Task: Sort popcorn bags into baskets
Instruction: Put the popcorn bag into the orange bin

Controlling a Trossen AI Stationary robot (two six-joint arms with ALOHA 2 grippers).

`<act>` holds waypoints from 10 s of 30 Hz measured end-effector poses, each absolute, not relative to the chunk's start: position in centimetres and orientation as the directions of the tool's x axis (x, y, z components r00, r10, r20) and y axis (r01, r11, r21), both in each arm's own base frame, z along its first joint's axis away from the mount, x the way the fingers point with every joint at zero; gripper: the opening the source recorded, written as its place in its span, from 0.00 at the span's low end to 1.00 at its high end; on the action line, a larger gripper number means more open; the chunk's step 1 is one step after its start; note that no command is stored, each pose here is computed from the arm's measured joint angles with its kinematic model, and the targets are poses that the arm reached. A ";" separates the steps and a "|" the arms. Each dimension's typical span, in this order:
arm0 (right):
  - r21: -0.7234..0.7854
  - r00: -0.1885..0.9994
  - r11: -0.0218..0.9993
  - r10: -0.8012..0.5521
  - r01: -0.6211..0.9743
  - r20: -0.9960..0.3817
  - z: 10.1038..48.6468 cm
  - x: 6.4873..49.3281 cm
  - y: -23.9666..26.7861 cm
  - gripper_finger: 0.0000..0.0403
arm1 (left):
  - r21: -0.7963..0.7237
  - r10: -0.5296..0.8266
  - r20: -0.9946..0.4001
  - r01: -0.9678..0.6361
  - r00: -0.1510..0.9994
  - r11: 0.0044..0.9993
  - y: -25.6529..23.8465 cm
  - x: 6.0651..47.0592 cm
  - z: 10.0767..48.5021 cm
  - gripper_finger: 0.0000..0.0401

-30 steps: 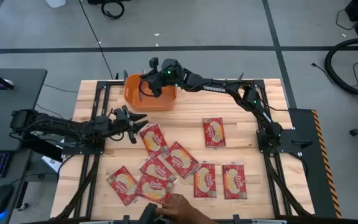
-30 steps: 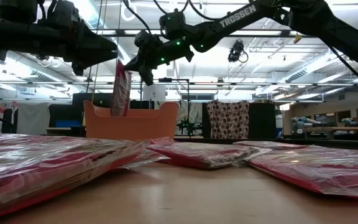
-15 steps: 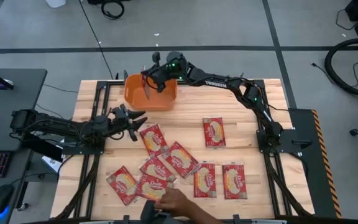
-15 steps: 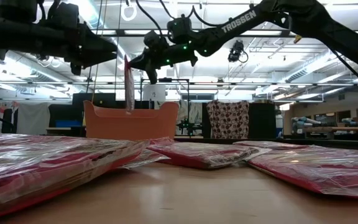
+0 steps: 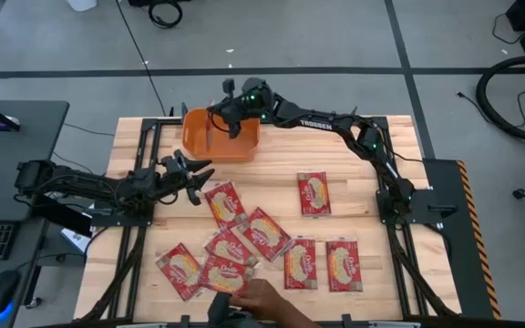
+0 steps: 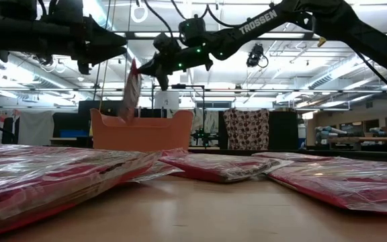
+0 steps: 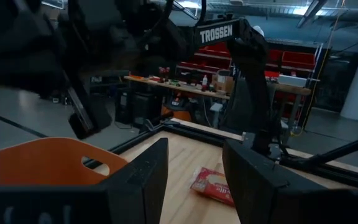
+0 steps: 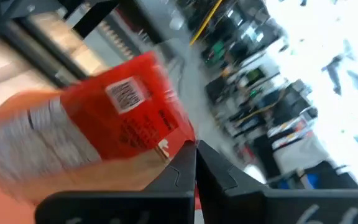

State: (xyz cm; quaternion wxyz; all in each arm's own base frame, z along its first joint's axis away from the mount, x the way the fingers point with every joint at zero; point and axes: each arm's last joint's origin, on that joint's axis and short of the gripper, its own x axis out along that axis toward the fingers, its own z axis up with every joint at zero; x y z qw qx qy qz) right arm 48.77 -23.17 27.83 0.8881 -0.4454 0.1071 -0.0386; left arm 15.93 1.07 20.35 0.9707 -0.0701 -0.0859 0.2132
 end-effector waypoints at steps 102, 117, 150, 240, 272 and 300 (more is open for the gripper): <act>-0.611 0.620 0.778 -0.410 -0.146 -0.669 27.0 46.1 -18.1 0.31 | 0.054 0.560 0.065 -0.564 0.826 0.824 1.5 15.8 19.6 0.39; -0.219 0.557 0.948 -0.056 -0.231 -0.828 24.3 46.3 -5.5 0.31 | -0.020 0.564 0.215 -0.574 0.797 0.819 1.5 15.5 21.3 0.39; 0.104 0.401 0.991 0.130 -0.087 -0.907 14.9 43.5 -1.7 0.41 | -0.131 0.120 0.074 -0.110 0.990 0.985 -0.2 16.3 19.7 0.39; -0.089 0.473 0.983 -0.155 0.159 -0.867 23.0 45.9 -3.0 0.02 | -0.109 0.258 -0.131 -0.273 0.957 0.956 0.2 16.4 17.5 0.41; -0.140 0.724 0.990 -0.121 0.034 -0.679 15.2 45.7 5.2 0.64 | -0.044 0.215 -0.179 -0.226 0.960 0.973 0.0 16.5 17.0 0.45; -0.196 0.716 0.979 -0.094 -0.061 -0.691 11.3 43.2 1.8 0.03 | -0.018 0.215 -0.179 -0.222 0.960 0.975 0.0 16.5 16.9 0.45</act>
